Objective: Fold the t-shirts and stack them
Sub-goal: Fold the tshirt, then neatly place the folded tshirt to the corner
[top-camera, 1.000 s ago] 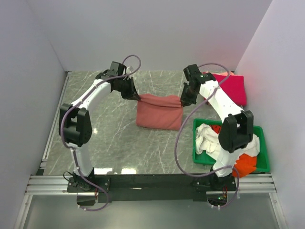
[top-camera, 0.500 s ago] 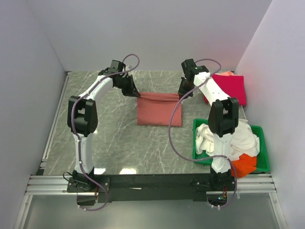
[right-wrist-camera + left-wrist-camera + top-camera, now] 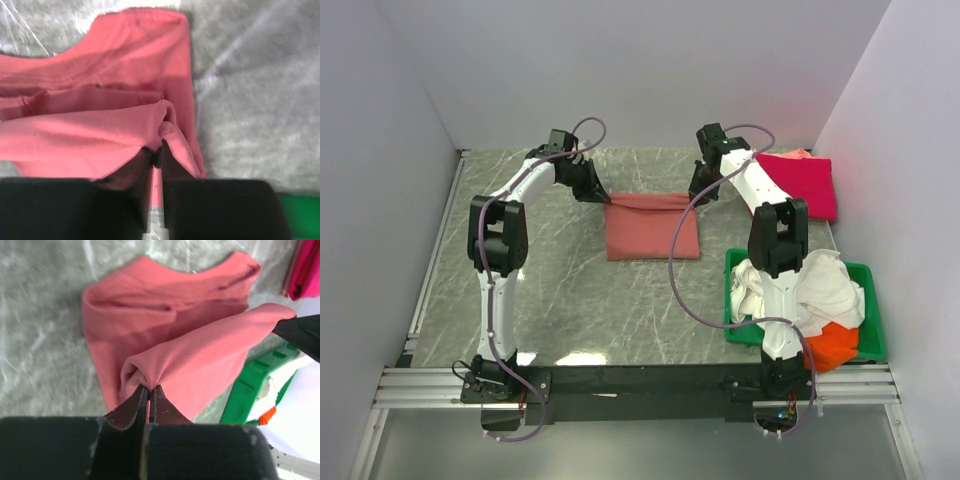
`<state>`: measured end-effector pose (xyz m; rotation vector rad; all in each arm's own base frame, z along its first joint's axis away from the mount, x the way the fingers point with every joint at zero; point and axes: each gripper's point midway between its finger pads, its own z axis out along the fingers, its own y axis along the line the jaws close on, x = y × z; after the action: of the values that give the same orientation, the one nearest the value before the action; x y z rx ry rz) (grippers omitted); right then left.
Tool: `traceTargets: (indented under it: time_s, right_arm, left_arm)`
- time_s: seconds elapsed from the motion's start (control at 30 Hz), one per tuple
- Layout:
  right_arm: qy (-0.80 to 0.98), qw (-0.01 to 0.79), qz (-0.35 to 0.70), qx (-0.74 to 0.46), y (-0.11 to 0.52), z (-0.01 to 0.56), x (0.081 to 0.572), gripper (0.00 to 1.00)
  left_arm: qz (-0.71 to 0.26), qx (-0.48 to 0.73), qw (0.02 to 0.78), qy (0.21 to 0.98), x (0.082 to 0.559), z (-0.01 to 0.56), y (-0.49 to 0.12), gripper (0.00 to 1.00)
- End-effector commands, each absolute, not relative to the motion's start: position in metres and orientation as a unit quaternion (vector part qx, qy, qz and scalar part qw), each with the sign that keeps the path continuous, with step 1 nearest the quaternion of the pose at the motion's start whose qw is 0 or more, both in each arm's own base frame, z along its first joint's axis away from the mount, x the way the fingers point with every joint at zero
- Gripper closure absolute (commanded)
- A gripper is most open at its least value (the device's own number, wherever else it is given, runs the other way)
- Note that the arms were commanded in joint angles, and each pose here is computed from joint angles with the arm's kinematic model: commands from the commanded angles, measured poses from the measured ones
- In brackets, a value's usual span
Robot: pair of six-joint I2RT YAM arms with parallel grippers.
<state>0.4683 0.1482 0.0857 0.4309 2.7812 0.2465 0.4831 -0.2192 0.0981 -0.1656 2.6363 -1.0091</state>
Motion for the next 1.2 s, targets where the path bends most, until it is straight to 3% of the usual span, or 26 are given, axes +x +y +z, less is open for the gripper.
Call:
traceTargets:
  time_s: [0.0, 0.03, 0.07, 0.1, 0.17, 0.27, 0.4, 0.73, 1.17]
  right_arm:
    - [0.967, 0.181, 0.091, 0.158, 0.137, 0.086, 0.494, 0.78]
    - [0.964, 0.189, 0.106, 0.152, 0.142, 0.086, 0.501, 0.49]
    - [0.962, 0.196, 0.122, 0.145, 0.148, 0.088, 0.509, 0.43]
    - [0.958, 0.205, 0.145, 0.137, 0.156, 0.093, 0.516, 0.38]
    - [0.95, 0.227, 0.175, 0.125, 0.165, 0.111, 0.527, 0.31]
    - [0.938, 0.253, 0.206, 0.113, 0.171, 0.132, 0.535, 0.26]
    - [0.936, 0.255, 0.223, 0.095, 0.169, 0.135, 0.524, 0.17]
    - [0.941, 0.215, 0.247, 0.089, 0.16, 0.097, 0.449, 0.12]
    - [0.932, 0.193, 0.291, 0.101, 0.163, 0.07, 0.445, 0.1]
  left_arm:
    - [-0.338, -0.074, 0.199, 0.917, 0.516, 0.105, -0.2, 0.96]
    - [-0.333, -0.085, 0.204, 0.917, 0.521, 0.105, -0.194, 0.88]
    - [-0.332, -0.091, 0.214, 0.914, 0.527, 0.111, -0.191, 0.66]
    - [-0.321, -0.1, 0.224, 0.915, 0.533, 0.113, -0.183, 0.58]
    - [-0.313, -0.097, 0.241, 0.914, 0.538, 0.123, -0.178, 0.46]
    - [-0.31, -0.086, 0.247, 0.914, 0.532, 0.13, -0.174, 0.38]
    - [-0.325, -0.072, 0.232, 0.914, 0.51, 0.127, -0.178, 0.35]
    - [-0.358, -0.049, 0.191, 0.913, 0.47, 0.103, -0.197, 0.33]
    - [-0.313, -0.058, 0.162, 0.934, 0.468, 0.064, -0.197, 0.36]
